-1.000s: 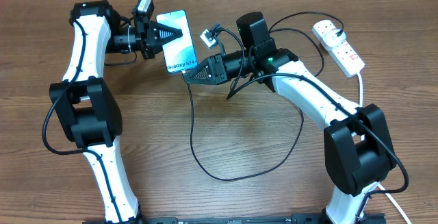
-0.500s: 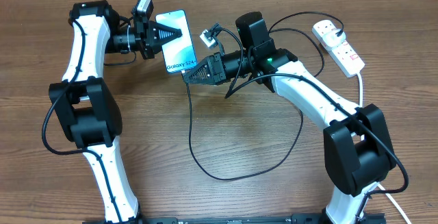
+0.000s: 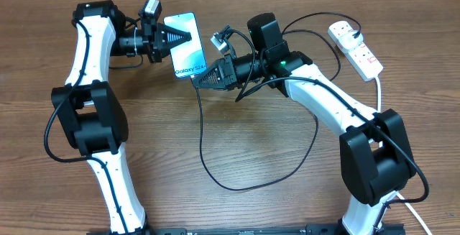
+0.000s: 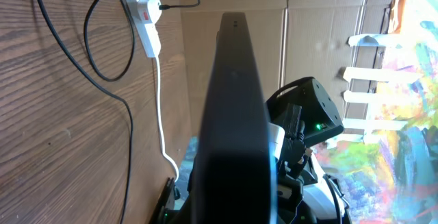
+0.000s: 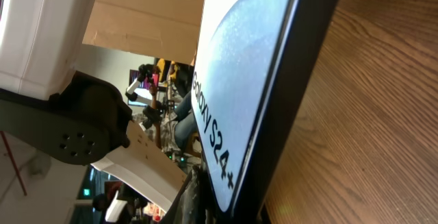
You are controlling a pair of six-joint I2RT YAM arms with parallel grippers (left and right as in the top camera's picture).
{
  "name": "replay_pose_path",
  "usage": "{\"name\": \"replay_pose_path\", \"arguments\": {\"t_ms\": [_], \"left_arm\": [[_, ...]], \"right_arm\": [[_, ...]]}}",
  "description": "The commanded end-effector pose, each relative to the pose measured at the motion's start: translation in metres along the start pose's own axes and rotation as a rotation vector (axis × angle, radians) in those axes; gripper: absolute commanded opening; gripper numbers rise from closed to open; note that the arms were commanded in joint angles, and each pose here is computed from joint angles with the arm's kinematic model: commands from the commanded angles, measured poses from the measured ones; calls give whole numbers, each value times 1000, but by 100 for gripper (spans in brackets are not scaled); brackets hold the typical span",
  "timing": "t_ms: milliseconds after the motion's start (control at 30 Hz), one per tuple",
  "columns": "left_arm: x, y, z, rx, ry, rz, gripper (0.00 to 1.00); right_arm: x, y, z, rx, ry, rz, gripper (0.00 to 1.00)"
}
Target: Plug charger to phone and switch on socket
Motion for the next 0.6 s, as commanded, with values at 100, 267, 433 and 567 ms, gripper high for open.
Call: {"name": "replay_pose_path", "arguments": {"t_ms": [100, 267, 433, 567], "left_arm": [[1, -5, 8, 26, 36, 11, 4], [1, -6, 8, 27, 35, -3, 4], [1, -10, 16, 48, 43, -19, 4], [4, -15, 28, 81, 71, -29, 4]], "right_arm": [[-2, 20, -8, -95, -99, -4, 4], [-1, 21, -8, -97, -98, -9, 4], [0, 22, -9, -101, -95, -20, 4], [0, 23, -9, -103, -94, -25, 4]]}}
Point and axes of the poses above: each gripper's point midway between its finger pads, its own z axis out along the fingers, its own x axis along the line the jaws close on, y = z × x, the point moved 4 cm from there along -z, back along the fingers, and after that the axes turned 10 degrees about -z, right-handed, at the moved point
